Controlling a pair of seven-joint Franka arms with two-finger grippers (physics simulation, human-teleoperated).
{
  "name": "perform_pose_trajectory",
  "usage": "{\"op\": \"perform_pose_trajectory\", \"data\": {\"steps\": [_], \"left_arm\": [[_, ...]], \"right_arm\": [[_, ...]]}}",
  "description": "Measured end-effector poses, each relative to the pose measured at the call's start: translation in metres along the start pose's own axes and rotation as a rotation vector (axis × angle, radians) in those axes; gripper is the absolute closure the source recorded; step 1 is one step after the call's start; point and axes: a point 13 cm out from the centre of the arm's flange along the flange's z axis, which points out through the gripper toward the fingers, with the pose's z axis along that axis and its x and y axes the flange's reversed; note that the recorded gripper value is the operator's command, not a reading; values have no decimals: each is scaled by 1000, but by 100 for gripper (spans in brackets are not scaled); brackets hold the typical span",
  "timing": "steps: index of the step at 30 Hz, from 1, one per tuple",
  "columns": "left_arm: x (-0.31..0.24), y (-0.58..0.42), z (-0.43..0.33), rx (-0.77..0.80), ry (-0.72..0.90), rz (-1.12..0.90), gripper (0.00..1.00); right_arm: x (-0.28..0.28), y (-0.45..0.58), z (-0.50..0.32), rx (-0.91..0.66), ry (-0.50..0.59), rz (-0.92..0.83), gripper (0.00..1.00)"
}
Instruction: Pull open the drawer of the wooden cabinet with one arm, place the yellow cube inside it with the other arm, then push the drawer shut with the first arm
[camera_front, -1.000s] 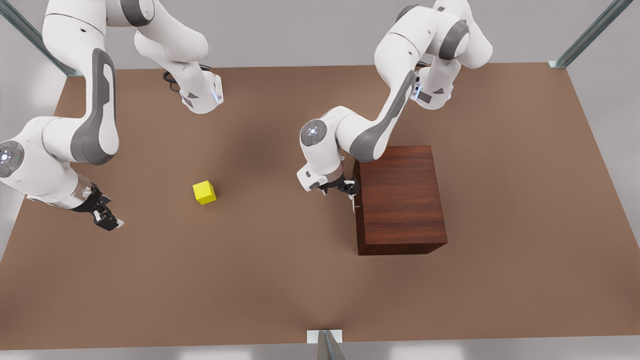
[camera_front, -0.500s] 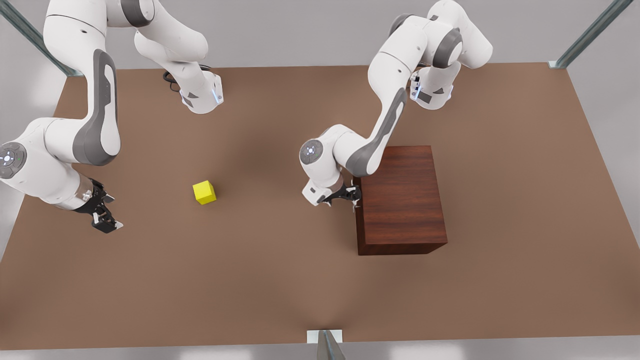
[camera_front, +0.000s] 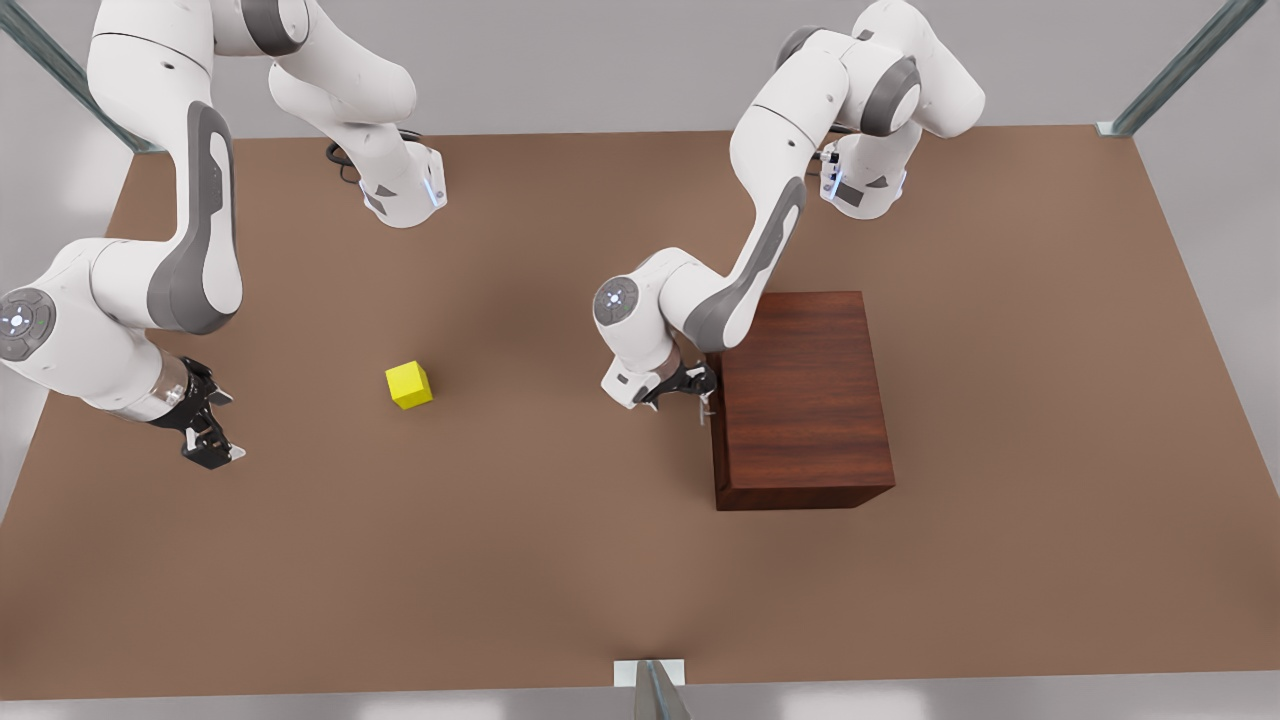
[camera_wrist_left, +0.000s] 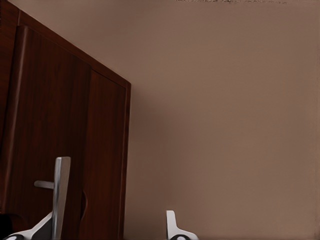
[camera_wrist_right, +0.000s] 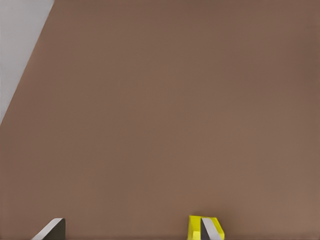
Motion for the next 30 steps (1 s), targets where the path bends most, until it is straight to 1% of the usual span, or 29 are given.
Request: {"op": "perform_pose_trajectory", "data": {"steps": [16, 21, 30], "left_arm": [[-1, -37, -28, 101, -49, -64, 0], [-3, -49, -33, 155, -47, -101, 0], [2, -60, -44, 183, -58, -128, 0]], "right_arm": [[2, 1, 1, 1, 1, 27, 0], [2, 1, 1, 1, 1, 31, 0], [2, 1, 1, 2, 0, 35, 0]]}}
